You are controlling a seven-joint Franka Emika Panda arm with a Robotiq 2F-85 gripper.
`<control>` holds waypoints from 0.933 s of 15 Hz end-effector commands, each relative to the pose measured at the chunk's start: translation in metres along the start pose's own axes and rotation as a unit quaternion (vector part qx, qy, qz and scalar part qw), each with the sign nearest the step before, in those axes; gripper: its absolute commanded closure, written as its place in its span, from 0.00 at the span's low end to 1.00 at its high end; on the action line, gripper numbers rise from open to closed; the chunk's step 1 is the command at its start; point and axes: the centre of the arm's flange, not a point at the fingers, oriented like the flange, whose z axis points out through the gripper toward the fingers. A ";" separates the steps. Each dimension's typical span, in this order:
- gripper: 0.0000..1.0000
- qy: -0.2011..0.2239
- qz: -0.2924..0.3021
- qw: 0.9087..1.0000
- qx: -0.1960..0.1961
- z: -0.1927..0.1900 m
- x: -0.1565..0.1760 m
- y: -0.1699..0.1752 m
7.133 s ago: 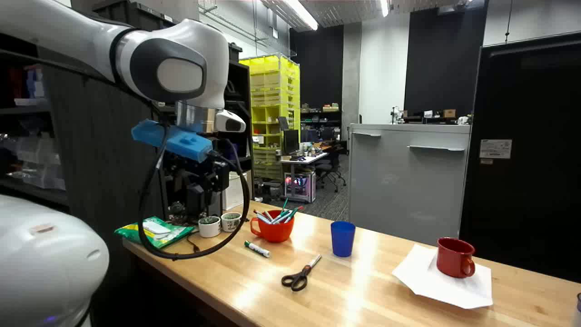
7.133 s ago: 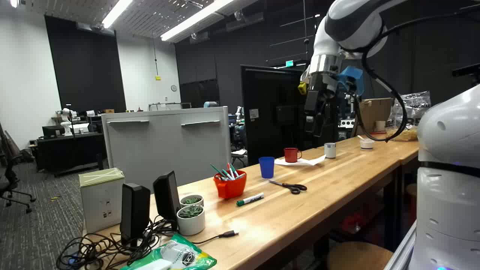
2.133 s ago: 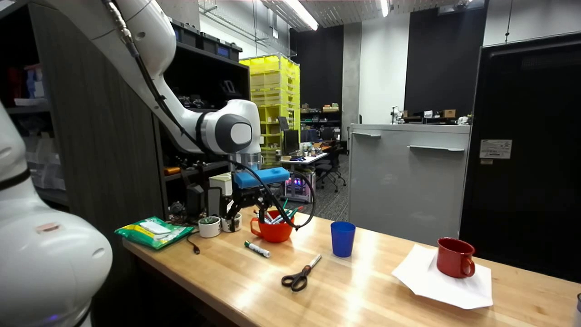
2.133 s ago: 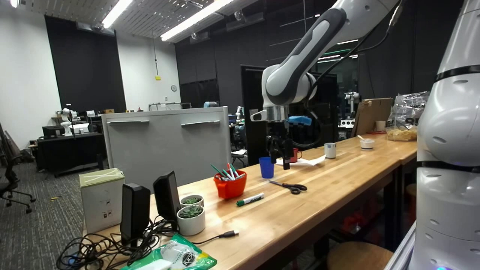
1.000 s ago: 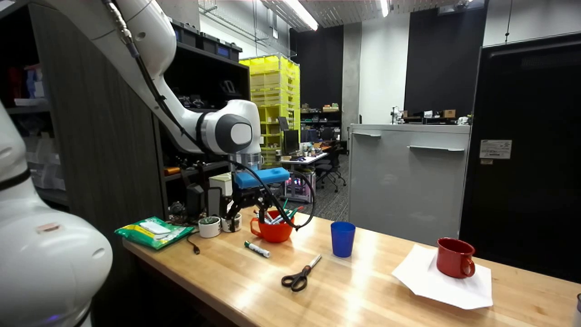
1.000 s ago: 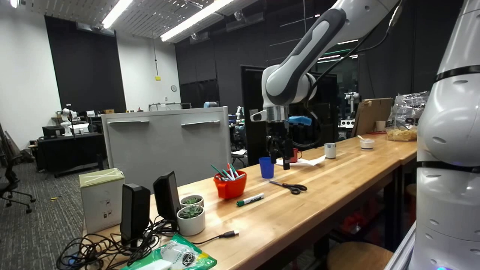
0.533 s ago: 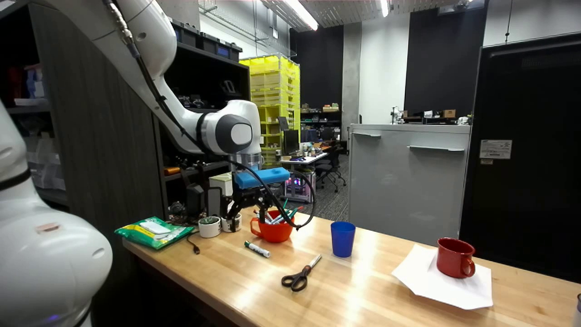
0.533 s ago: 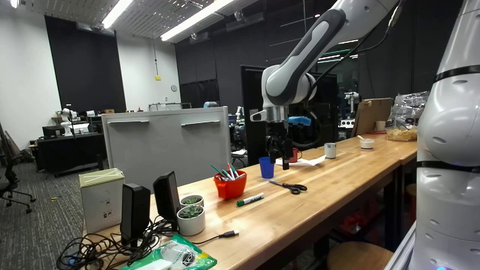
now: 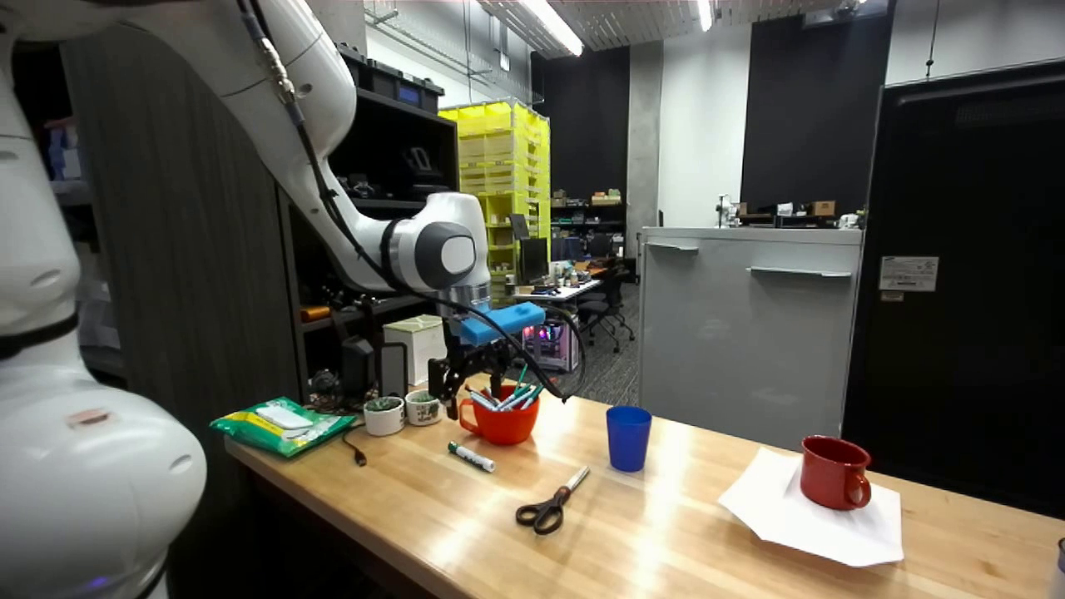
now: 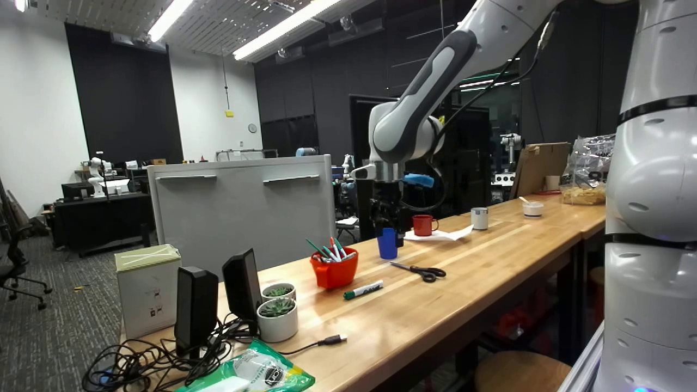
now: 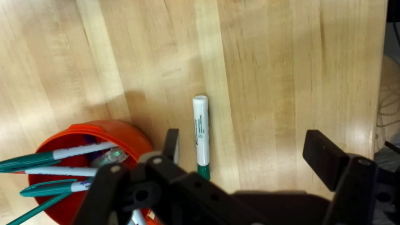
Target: Put the marker in the left red cup
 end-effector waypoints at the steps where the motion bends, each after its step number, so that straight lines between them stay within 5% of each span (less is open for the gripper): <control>1: 0.00 0.009 -0.033 0.999 0.015 0.018 0.010 0.024; 14: 0.00 -0.001 -0.035 0.998 0.061 0.078 0.022 0.037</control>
